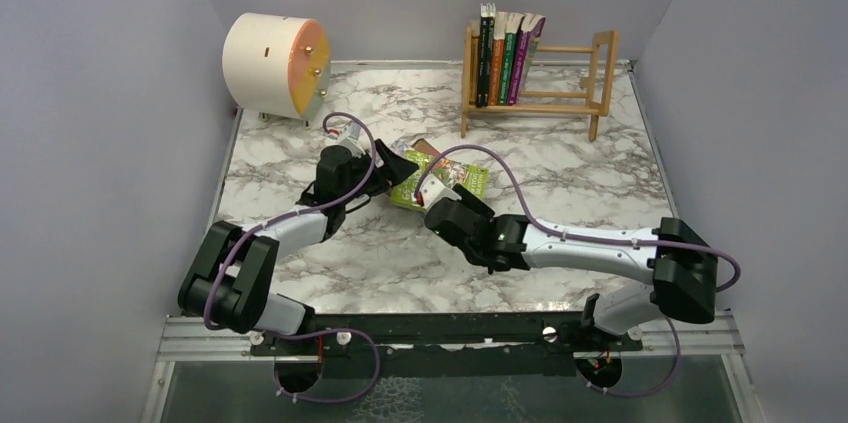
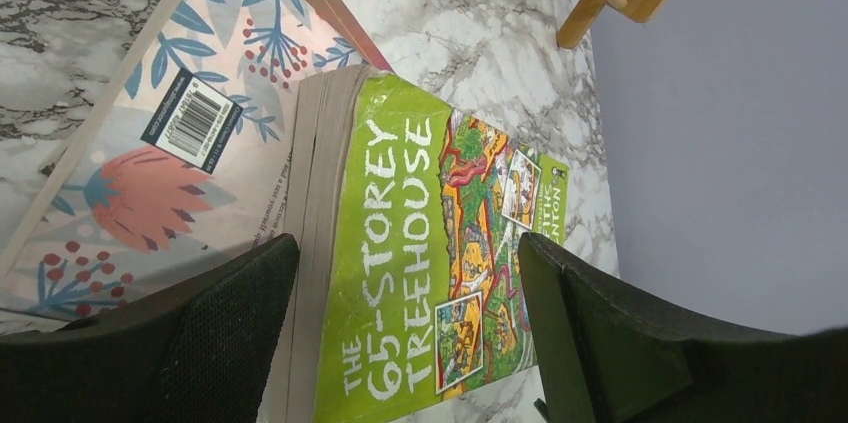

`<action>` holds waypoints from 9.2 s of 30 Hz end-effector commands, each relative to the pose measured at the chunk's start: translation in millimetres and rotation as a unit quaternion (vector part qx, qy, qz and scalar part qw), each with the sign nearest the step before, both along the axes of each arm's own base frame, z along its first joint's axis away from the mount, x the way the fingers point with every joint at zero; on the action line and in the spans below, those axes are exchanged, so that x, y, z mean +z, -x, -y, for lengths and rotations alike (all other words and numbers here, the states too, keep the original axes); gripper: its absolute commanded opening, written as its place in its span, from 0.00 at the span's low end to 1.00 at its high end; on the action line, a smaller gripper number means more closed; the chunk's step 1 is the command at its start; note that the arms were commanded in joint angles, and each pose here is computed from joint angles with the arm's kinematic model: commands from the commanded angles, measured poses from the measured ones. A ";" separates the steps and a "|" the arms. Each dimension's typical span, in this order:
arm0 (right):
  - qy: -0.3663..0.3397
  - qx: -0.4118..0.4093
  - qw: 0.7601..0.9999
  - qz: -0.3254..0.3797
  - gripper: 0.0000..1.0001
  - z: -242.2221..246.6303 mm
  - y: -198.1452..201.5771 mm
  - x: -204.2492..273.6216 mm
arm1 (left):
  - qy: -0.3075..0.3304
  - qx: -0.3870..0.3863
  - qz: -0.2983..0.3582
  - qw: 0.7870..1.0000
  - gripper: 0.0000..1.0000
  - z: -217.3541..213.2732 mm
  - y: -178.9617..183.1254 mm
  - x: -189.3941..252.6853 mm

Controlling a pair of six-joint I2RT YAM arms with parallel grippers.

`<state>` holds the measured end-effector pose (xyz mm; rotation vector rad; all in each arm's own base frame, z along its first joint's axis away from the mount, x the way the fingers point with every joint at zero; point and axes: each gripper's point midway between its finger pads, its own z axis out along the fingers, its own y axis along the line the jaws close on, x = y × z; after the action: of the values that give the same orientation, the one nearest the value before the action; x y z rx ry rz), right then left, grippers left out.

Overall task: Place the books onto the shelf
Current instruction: Pick up the book from the center of the board, then place the book on the shelf.

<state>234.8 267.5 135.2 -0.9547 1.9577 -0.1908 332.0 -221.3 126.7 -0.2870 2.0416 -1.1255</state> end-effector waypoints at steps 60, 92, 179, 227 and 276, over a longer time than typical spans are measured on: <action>0.178 0.014 0.968 0.177 0.47 -10.3 -48.4 -51.1 | 0.025 -0.059 0.025 0.998 0.74 35.4 -25.9 6.3; 0.052 -0.113 0.979 0.160 0.01 25.7 -37.4 20.0 | -0.013 0.182 0.126 0.975 0.74 -83.5 -15.6 93.7; -0.350 -0.102 0.918 0.158 0.01 131.8 -360.5 41.1 | -0.030 0.066 0.071 0.995 0.73 -48.3 -6.7 32.3; -0.373 -0.178 0.890 0.194 0.56 163.4 -329.3 62.6 | -0.028 0.065 0.069 0.995 0.72 -48.6 -3.0 27.3; -0.320 -0.372 0.862 0.125 0.59 267.6 -437.4 37.0 | -0.030 0.056 0.064 0.996 0.72 -42.2 -16.6 23.6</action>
<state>657.7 -1.0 194.3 0.2962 1.8148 -0.1430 338.1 -173.7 125.5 -0.3442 1.9903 -0.9549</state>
